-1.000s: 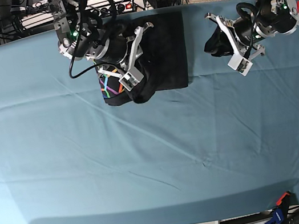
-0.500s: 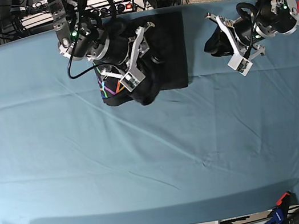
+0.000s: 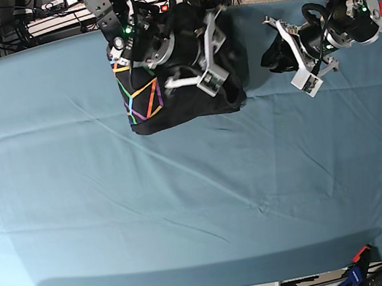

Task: Fold the T-shirt properly
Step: 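Grasp the bundle with the right gripper and flip it over, print up, then grasp the bundle's edges with both grippers and adjust the fold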

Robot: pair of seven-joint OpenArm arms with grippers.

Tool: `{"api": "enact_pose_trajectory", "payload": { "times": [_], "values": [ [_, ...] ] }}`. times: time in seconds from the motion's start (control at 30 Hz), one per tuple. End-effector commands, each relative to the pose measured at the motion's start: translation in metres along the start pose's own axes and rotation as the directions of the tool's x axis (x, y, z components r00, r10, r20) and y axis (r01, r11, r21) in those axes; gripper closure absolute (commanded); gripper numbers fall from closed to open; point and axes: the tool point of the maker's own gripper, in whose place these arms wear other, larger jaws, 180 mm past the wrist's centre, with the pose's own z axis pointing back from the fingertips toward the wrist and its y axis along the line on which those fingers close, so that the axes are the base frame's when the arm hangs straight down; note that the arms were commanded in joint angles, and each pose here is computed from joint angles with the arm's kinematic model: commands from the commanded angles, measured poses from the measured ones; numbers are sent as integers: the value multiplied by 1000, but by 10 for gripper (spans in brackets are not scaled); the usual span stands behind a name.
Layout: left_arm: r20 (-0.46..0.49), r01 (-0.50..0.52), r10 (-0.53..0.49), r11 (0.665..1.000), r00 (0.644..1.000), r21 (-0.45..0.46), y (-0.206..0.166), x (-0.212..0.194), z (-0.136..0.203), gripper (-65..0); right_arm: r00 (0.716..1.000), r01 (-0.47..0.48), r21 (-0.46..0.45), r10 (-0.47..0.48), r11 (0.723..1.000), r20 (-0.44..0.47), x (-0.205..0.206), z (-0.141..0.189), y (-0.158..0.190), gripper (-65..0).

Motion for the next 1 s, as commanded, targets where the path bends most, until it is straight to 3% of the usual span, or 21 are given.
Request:
{"api": "enact_pose_trajectory", "payload": {
  "times": [0.0, 0.13, 0.23, 0.3, 0.4, 0.5, 0.57, 0.63, 0.77, 0.97],
  "values": [
    [44, 18, -18, 1000, 999, -6, -1, 11, 4, -126, 999, -20, -24, 21, 1000, 36, 13, 3, -7, -253],
    [33, 21, -21, 1000, 999, -4, -1, 9, 5, -126, 1000, 5, -155, -8, 988, -16, 2, 15, -46, -253],
    [18, 28, -28, 1000, 999, 3, 2, 7, 7, -126, 999, 34, -276, -34, 960, 5, 4, 43, -82, -253],
    [6, 32, -32, 999, 999, 7, 4, 3, 9, -126, 998, 56, -386, -41, 921, 46, 9, 71, -112, -253],
    [-11, 33, -33, 999, 999, 8, 5, -2, 11, -126, 993, 104, -542, -57, 834, 102, 9, 117, -157, -253],
    [-20, 25, -25, 1000, 999, 3, 3, -7, 11, -126, 988, 156, -631, -108, 760, 115, -9, 146, -188, -268],
    [-23, 21, -21, 1000, 999, 2, 2, -9, 11, -126, 977, 213, -638, -163, 740, 138, -21, 153, -199, -349],
    [-26, 18, -18, 1000, 999, 0, 1, -11, 11, -126, 957, 290, -605, -225, 741, 183, -30, 152, -203, -409],
    [-30, 14, -14, 1000, 999, -2, 0, -13, 11, -126, 865, 500, -464, -390, 732, 316, -33, 144, -198, -414],
    [-39, 6, -6, 1000, 999, -6, -2, -18, 11, -126, 849, 526, -417, -422, 742, 319, -31, 140, -191, -414]
  ]
}}
